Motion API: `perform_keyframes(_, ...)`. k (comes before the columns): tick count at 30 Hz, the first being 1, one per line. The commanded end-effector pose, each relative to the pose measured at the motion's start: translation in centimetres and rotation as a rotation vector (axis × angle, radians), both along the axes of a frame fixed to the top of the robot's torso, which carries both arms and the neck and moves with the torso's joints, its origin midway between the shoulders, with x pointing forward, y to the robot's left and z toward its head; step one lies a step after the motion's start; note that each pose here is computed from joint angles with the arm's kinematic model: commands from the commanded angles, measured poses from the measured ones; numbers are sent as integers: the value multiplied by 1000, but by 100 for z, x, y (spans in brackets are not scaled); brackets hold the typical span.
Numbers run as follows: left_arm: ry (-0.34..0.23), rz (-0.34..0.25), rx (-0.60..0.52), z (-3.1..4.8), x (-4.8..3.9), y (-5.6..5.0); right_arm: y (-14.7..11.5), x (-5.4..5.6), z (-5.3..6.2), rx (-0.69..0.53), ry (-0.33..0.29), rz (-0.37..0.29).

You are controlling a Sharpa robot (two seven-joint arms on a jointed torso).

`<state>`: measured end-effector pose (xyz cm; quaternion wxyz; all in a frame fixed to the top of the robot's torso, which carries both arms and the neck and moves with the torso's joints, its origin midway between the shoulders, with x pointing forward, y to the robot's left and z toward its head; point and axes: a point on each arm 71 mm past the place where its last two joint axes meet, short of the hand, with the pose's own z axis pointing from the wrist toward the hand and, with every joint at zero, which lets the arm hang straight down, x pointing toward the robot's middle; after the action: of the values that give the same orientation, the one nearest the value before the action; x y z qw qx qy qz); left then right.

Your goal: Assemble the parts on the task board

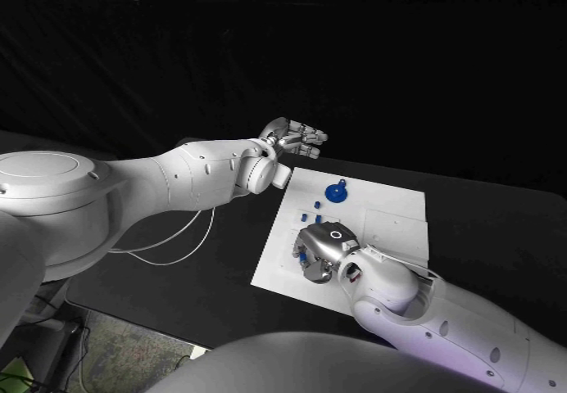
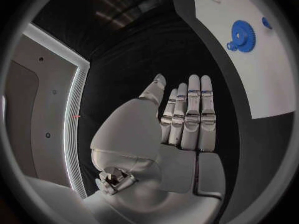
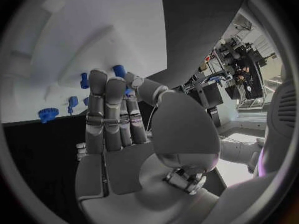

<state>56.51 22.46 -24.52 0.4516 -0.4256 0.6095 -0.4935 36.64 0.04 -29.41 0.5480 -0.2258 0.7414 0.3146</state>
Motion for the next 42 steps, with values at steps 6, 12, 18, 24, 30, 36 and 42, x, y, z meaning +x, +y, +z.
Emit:
perform_keyframes(6,3,-14,-2,-3,-4,-23,-25,-33,-99,16,33,4)
perform_keyframes(12,7,-16,-2,-5,-5,-16,-66,-6,-83,72,34,-31)
perform_keyframes(18,11,-17,-2,-7,-6,-6,-92,0,-57,127,37,-45)
perform_keyframes(24,12,-17,-1,-8,-7,2,-148,-15,4,200,34,-57)
perform_keyframes(30,12,-12,2,-9,-6,34,-289,50,163,284,28,-97)
perform_keyframes(36,13,-8,3,-8,-10,68,-528,226,377,338,42,-173)
perform_keyframes(42,12,-2,7,-2,-24,161,-1025,505,489,303,141,-318)
